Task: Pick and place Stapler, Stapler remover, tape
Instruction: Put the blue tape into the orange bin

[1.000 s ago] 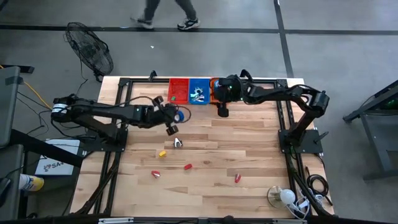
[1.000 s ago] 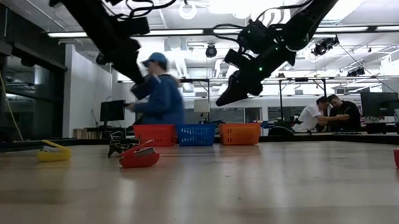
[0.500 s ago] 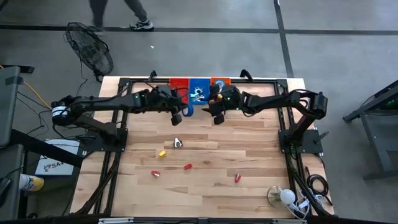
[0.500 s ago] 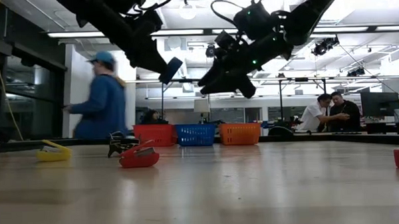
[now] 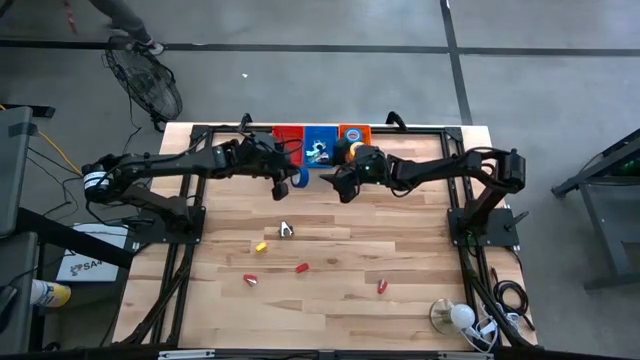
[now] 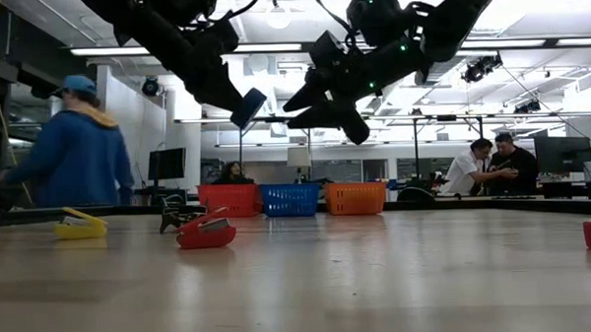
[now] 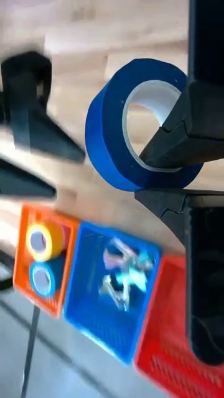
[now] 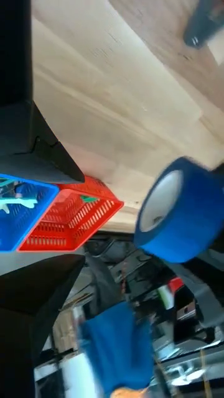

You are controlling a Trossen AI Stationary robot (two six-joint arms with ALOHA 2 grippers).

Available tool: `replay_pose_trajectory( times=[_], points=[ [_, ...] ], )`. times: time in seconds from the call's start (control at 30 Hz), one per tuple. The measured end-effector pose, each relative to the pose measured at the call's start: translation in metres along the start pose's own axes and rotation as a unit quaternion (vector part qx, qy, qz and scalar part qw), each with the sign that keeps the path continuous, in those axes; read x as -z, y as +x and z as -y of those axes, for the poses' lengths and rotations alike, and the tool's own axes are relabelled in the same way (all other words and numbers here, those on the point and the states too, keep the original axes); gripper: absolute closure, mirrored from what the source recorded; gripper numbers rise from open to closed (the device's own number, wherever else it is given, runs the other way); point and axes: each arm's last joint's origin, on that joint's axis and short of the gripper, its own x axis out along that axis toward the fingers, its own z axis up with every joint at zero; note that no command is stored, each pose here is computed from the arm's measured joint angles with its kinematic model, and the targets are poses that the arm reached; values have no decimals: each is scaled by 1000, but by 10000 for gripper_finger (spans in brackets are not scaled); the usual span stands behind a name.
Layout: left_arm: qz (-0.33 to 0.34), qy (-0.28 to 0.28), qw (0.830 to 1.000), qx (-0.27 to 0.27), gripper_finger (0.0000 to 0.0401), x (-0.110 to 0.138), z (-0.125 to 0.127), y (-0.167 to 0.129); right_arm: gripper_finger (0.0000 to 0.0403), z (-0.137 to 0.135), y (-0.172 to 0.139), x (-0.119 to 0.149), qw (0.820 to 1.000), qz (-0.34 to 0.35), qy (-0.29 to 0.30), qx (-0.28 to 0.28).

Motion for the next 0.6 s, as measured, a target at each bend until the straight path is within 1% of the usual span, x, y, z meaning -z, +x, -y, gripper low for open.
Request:
replay_pose_trajectory(
  times=[0.03, 0.13, 0.23, 0.3, 0.37, 0.47, 0.6],
  points=[
    [-1, 0, 1000, -18, 366, 0, -1, 0, 214, 0, 0, -1, 1000, -4, 10, 7],
    [-7, 9, 997, -73, 366, 0, -1, 1, 214, 4, 0, -3, 997, -19, 69, 31],
    [-18, 44, 988, -144, 366, 0, 2, 4, 214, 8, 0, 0, 990, -23, 134, 46],
    [-18, 67, 980, -188, 366, -1, 3, 8, 214, 11, 0, 2, 982, -20, 178, 52],
    [-24, 86, 970, -225, 366, -1, 5, 12, 214, 15, 0, 3, 974, 0, 222, 56],
    [-19, 117, 957, -266, 366, -4, 10, 22, 214, 20, 0, 3, 957, 47, 283, 41],
    [-8, 148, 939, -310, 366, -7, 16, 34, 214, 28, -2, 1, 927, 100, 359, 36]
  ],
)
